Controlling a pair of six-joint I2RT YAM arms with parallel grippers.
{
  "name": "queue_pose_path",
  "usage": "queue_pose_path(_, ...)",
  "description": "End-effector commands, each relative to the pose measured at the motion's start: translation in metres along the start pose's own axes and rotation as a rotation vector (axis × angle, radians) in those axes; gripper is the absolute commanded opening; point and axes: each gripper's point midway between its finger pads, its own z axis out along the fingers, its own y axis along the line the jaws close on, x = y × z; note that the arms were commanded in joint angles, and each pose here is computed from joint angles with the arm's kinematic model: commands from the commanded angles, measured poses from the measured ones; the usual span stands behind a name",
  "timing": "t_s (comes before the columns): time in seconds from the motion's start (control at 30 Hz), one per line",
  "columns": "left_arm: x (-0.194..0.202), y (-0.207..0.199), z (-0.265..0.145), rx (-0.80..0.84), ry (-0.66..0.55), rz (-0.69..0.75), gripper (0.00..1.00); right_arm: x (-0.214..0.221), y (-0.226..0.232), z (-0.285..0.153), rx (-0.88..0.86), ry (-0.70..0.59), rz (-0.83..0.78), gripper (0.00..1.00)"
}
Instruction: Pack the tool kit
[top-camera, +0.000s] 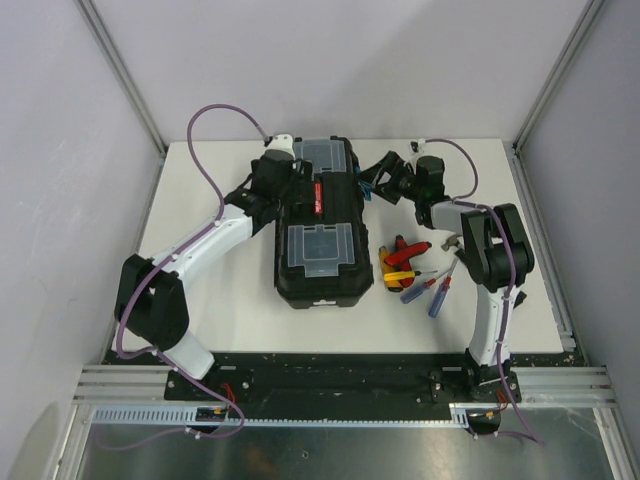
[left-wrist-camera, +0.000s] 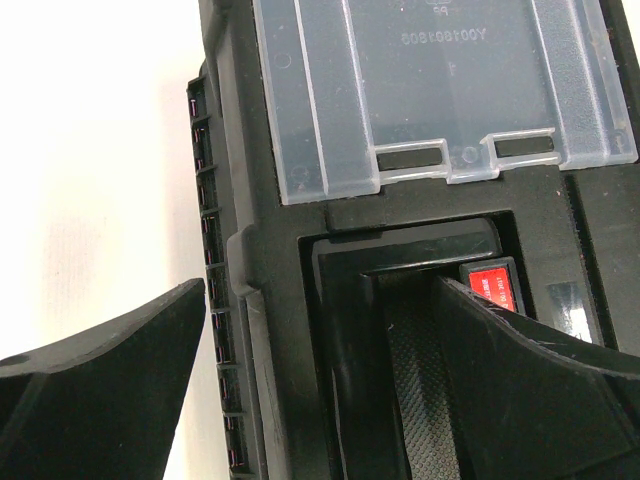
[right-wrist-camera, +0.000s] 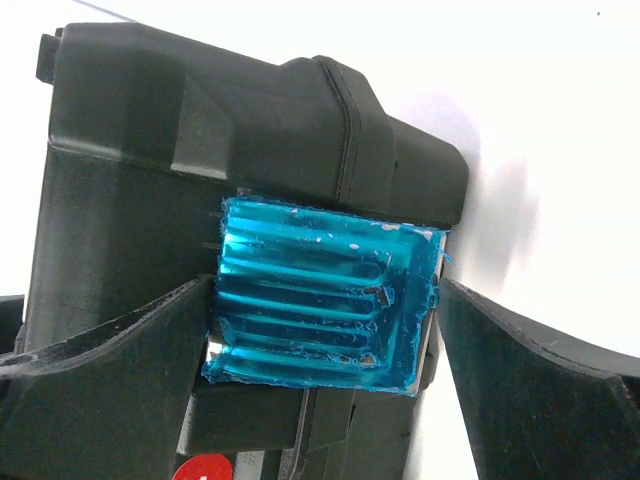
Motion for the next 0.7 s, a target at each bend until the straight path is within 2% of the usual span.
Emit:
queue_pose_path(0.0,0.184,0.027,-0.023,-0.014,0.634,0.229,0.99,-0.003,0.050,0.002,-0.239,0.024,0.016,0.99)
queue_pose_path(0.37,0.186,0.029,-0.023,-0.023,0.639,0.235,0.99,-0.011,0.100,-0.011,-0.372,0.013,-0.014,0.99)
queue_pose_path(0.67,0.189,0.030,-0.023,-0.021,0.645,0.235,1.00,-0.015,0.122,-0.022,-0.419,0.015,-0.039,0.97)
